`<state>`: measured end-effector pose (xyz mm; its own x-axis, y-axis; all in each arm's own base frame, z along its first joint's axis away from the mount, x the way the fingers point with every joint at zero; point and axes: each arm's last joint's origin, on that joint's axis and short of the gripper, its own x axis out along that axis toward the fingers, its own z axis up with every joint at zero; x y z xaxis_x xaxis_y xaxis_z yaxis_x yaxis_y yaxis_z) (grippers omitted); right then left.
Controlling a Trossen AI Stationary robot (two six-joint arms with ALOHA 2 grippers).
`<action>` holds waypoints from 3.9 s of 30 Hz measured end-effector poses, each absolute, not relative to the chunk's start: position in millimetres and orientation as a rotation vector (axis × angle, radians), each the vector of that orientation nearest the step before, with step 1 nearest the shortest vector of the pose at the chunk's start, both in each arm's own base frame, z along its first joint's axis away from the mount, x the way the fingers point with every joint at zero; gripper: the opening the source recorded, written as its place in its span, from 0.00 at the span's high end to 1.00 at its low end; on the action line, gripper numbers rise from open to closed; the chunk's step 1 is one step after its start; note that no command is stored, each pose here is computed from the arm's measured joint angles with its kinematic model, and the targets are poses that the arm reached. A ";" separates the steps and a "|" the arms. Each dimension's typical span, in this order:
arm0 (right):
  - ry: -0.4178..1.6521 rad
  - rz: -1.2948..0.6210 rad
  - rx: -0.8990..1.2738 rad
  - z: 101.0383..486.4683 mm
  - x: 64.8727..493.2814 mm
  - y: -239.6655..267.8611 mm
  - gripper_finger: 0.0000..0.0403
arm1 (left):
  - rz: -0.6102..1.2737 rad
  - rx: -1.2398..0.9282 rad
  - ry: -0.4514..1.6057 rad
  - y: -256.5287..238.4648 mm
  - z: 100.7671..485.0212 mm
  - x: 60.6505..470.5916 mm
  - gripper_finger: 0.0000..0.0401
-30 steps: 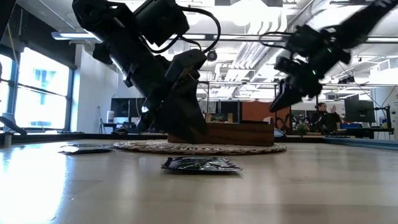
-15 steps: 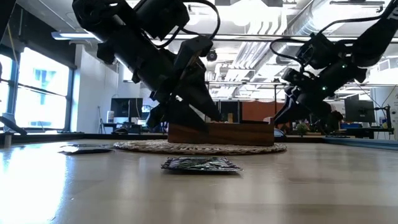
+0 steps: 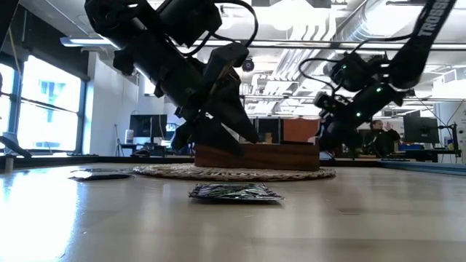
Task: Pick & Place Tea
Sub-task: Put the purple tea bag into the right section of the wooden organizer
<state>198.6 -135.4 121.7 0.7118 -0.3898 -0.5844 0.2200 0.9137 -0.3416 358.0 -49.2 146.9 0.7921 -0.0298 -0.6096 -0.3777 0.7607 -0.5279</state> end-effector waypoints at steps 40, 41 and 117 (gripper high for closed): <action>0.294 0.091 0.019 220.7 211.3 -58.0 0.95 | 0.013 -0.601 0.711 -54.0 146.3 356.9 0.59; 0.289 0.092 0.016 216.1 210.5 -53.2 0.96 | -0.008 -0.611 0.718 -54.6 146.4 356.8 0.59; 0.061 0.103 0.021 172.1 185.6 8.6 0.98 | 0.074 -0.059 0.392 -36.0 266.5 422.4 0.75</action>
